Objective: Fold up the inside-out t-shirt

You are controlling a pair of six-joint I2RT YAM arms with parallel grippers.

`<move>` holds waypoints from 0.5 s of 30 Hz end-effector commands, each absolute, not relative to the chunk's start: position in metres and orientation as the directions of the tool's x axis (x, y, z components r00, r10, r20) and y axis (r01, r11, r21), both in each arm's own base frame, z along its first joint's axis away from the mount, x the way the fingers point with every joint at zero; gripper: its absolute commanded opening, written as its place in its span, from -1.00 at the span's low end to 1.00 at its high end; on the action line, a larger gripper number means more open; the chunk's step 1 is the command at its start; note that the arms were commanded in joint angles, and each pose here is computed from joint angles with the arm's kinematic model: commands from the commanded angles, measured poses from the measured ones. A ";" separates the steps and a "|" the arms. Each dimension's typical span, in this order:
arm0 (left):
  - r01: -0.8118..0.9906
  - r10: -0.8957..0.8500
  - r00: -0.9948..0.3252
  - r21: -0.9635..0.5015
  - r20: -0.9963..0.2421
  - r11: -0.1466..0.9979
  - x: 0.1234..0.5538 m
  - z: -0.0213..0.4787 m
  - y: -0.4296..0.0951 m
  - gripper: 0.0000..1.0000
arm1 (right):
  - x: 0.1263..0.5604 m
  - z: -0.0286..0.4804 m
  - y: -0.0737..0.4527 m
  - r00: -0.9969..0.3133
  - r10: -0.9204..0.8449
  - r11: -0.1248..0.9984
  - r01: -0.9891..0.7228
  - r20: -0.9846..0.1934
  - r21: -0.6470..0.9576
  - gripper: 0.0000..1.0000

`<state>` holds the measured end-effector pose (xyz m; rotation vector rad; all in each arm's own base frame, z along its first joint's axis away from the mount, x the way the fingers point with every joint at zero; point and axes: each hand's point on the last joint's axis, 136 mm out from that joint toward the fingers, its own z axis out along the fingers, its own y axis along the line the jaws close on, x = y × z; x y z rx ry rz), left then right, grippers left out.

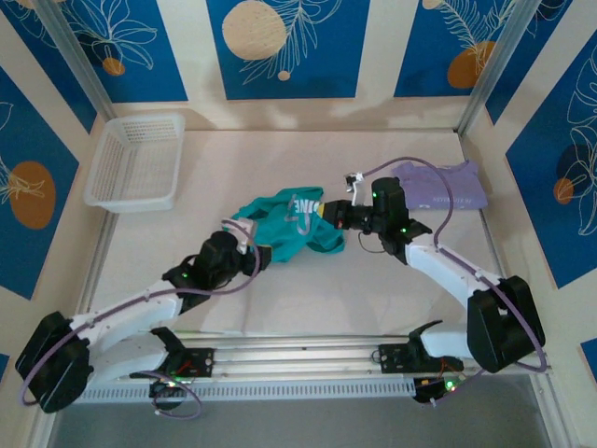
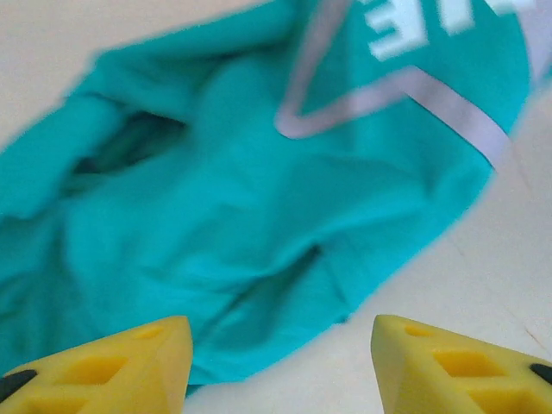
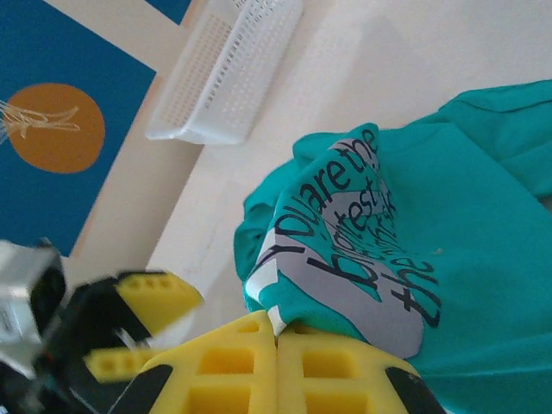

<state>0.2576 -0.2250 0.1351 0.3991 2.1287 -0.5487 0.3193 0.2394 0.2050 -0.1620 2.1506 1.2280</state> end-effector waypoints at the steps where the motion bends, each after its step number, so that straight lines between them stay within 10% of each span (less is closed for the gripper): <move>1: 0.575 0.120 -0.542 -0.262 -0.832 0.775 0.256 0.131 -0.268 0.17 | 0.327 0.223 0.252 -0.821 0.254 0.477 -0.353 -0.511 0.805 -1.00; 9: 0.547 0.108 -0.541 -0.252 -0.834 0.798 0.293 0.103 -0.304 0.11 | 0.338 0.233 0.262 -0.833 0.286 0.439 -0.325 -0.473 0.838 -1.00; 15: 0.526 0.077 -0.507 -0.237 -0.859 0.817 0.314 0.104 -0.306 -0.75 | 0.344 0.229 0.258 -0.824 0.276 0.477 -0.330 -0.495 0.815 -1.00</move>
